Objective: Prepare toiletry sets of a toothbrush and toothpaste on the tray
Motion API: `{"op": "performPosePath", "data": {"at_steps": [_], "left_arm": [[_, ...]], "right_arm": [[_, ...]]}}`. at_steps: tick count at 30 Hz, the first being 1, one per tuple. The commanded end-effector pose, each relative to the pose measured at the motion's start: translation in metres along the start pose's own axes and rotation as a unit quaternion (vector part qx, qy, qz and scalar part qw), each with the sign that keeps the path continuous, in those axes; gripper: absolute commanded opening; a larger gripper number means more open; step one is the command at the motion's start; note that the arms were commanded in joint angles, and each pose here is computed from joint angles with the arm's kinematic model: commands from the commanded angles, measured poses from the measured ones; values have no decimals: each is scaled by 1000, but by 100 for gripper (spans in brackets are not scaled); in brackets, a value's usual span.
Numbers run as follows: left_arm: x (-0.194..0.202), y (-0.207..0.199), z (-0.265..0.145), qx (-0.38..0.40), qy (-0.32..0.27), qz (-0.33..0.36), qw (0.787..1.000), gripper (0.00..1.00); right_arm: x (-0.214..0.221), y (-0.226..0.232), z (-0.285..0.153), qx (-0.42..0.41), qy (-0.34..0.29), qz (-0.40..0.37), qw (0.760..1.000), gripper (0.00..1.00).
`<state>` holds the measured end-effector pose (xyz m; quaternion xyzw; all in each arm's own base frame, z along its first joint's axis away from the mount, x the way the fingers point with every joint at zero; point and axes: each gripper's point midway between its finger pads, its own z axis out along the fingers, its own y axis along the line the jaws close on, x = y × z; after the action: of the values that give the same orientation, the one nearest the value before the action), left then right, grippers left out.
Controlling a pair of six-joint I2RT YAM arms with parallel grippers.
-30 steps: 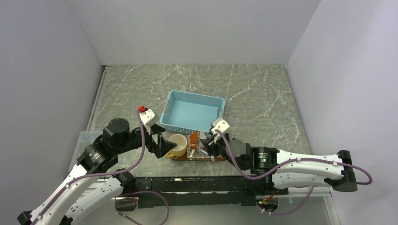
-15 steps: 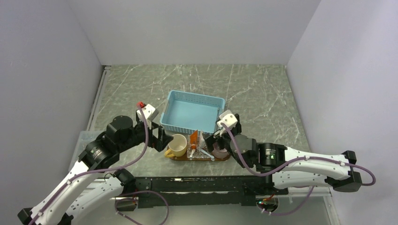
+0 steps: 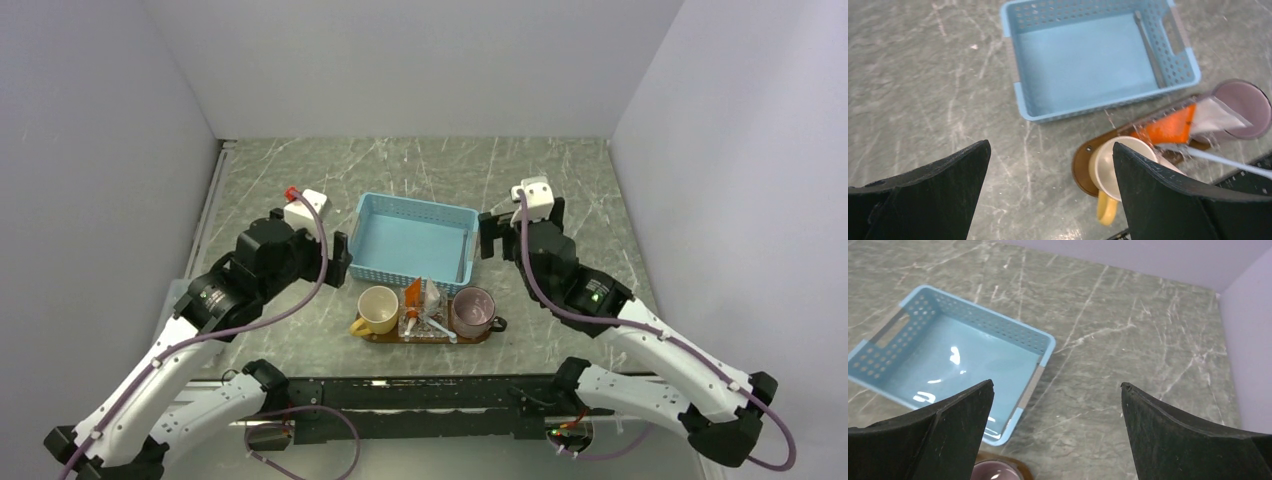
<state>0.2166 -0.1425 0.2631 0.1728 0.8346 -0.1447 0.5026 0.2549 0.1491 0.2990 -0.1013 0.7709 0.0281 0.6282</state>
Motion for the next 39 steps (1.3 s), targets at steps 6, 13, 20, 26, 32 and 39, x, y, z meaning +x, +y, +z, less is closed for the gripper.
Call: {"op": "performPosePath", "data": {"at_steps": [6,13,20,26,32,39], "left_arm": [[-24,64,-1,-120,-25,-42,992,99],[-18,102,3,-185,-23,-104,977,99],[-2,135,2,-233,-24,-166,958,99],[4,152,-11,-282,-33,-185,941,99],[7,148,-10,-272,-32,-187,943,99],[10,141,-5,-251,-25,-188,949,99]], "right_arm": [[-2,-60,35,86,21,80,993,100],[33,-102,57,127,58,153,978,100],[80,-127,62,184,97,211,955,100],[104,-141,57,225,106,238,939,100],[114,-147,58,251,118,250,927,100],[111,-145,59,244,115,257,928,100]]}}
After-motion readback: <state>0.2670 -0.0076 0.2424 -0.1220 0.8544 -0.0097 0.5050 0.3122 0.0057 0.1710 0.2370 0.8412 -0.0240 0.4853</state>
